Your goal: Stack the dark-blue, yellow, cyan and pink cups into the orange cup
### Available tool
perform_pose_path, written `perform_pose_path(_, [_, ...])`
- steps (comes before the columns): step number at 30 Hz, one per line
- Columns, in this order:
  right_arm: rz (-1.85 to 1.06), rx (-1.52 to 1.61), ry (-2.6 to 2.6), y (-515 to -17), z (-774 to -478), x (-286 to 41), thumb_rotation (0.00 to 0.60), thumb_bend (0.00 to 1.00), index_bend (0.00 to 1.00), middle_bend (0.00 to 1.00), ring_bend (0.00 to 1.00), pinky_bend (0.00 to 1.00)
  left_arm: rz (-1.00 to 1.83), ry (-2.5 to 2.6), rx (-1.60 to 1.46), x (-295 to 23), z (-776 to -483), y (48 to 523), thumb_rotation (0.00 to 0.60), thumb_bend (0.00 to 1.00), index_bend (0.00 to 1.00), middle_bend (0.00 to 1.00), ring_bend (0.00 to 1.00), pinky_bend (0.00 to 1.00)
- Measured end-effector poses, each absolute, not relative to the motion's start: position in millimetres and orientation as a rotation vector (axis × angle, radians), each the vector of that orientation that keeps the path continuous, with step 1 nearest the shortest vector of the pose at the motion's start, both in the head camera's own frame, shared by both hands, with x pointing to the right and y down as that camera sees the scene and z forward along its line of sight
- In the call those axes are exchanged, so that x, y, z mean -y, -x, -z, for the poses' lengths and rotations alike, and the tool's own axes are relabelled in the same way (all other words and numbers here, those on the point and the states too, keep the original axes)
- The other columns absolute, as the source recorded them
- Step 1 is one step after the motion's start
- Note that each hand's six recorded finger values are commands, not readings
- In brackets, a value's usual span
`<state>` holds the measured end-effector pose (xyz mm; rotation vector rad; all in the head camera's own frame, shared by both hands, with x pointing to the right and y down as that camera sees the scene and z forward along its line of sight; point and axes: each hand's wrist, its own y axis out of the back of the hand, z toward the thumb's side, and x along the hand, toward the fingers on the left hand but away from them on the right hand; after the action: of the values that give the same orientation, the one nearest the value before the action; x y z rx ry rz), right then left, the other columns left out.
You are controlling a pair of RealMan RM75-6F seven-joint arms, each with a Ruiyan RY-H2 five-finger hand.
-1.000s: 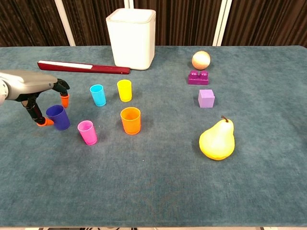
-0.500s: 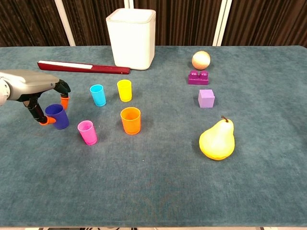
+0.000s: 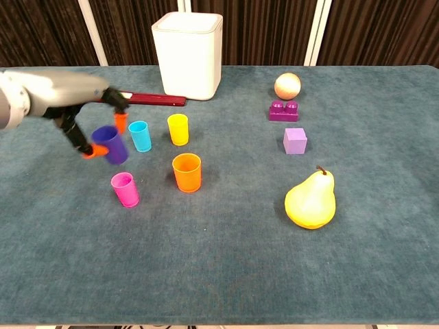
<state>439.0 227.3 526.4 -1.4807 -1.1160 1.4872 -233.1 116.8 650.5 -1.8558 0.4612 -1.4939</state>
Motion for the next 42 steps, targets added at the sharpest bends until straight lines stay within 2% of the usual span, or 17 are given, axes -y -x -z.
perform_pose_path(4, [-1.485, 1.123, 1.482, -440.2, -525.6, -227.3, 0.600, 0.42, 0.04, 0.00, 0.06, 0.00, 1.426, 1.852, -0.446, -112.6, -633.1, 207.9, 0.600, 0.31, 0.48, 0.12, 0.00, 0.00])
perform_pose_path(8, [-1.479, 1.130, 1.487, -440.1, -524.6, -227.1, 0.600, 0.42, 0.04, 0.00, 0.06, 0.00, 1.405, 1.846, -0.433, -110.1, -631.2, 190.5, 0.600, 0.31, 0.48, 0.12, 0.00, 0.00])
perform_pose_path(16, [-1.485, 1.128, 1.496, -441.1, -527.2, -227.3, 0.600, 0.42, 0.04, 0.00, 0.06, 0.00, 1.347, 1.866, -0.422, -115.5, -637.6, 159.4, 0.600, 0.31, 0.48, 0.12, 0.00, 0.00])
perform_pose_path(31, [-1.475, 1.158, 1.472, -445.5, -522.0, -224.9, 0.600, 0.42, 0.04, 0.00, 0.06, 0.00, 1.358, 1.853, -0.390, -121.6, -661.1, 141.9, 0.600, 0.31, 0.48, 0.12, 0.00, 0.00])
perform_pose_path(42, [-1.468, 1.167, 1.471, -446.1, -521.0, -223.9, 0.600, 0.42, 0.04, 0.00, 0.06, 0.00, 1.297, 1.857, -0.385, -124.7, -657.1, 126.3, 0.600, 0.31, 0.49, 0.12, 0.00, 0.00])
